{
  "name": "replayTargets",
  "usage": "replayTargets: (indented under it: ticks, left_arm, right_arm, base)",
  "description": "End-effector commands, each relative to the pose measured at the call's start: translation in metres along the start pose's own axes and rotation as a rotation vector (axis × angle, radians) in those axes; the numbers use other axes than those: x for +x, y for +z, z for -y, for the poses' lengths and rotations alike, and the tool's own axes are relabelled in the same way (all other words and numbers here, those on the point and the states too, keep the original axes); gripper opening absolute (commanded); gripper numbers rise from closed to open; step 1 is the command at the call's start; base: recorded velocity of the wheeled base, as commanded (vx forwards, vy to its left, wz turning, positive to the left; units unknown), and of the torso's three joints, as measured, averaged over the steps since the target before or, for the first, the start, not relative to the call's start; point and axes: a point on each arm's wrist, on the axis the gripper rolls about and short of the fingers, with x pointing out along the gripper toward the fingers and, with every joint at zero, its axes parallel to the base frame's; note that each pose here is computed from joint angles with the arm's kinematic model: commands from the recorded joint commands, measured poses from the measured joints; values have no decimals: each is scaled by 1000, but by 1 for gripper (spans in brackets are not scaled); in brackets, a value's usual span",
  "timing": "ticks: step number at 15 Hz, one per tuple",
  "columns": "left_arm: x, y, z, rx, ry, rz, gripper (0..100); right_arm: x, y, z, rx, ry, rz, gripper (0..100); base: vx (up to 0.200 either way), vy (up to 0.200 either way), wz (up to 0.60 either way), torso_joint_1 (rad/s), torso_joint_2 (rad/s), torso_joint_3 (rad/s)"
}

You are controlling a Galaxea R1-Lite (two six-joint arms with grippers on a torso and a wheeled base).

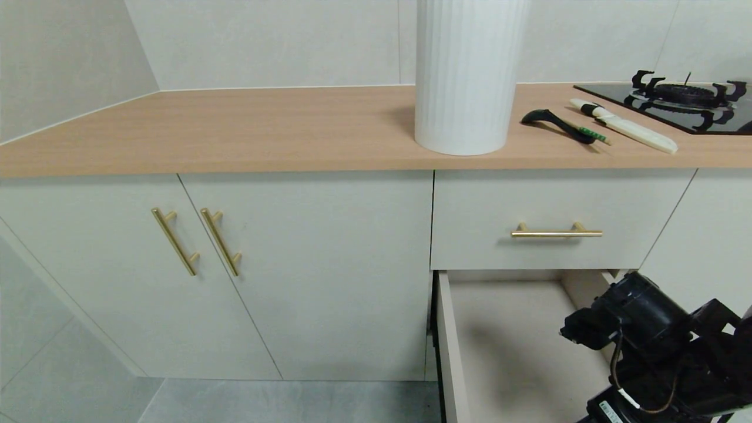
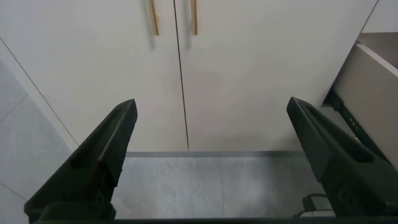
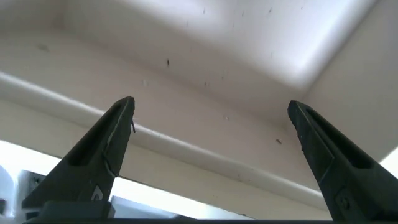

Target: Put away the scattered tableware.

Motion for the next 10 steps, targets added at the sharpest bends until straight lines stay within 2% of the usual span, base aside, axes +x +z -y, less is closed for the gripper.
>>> replayTargets:
  ticks: [1, 2, 3, 4, 6, 9, 10]
  left_arm:
    - [0, 0, 0, -1, 0, -1, 100]
    - [0, 0, 0, -1, 0, -1, 100]
    - [0, 0, 0, -1, 0, -1, 100]
    - [0, 0, 0, 1, 0, -1, 100]
    - [0, 0, 0, 1, 0, -1, 100]
    - [0, 0, 0, 1, 0, -1, 100]
    - [0, 0, 0, -1, 0, -1, 100]
  right_arm:
    - [-26, 8, 4, 67, 9, 126, 100]
    - [-43, 12, 7, 79, 15, 202, 100]
    - [-50, 12, 9, 87, 15, 233, 100]
    - [-76, 22, 20, 118, 14, 356, 100]
    - [-99, 44, 31, 156, 0, 476, 100]
    - [-108, 51, 37, 180, -11, 545, 100]
    - [-111, 54, 38, 189, -12, 600, 100]
  base:
    - [0, 0, 0, 0, 0, 0]
    - [0, 0, 0, 0, 0, 0]
    - [0, 0, 0, 0, 0, 0]
    - [0, 0, 0, 0, 0, 0]
    - [0, 0, 0, 0, 0, 0]
    - [0, 0, 0, 0, 0, 0]
    - [0, 0, 0, 0, 0, 0]
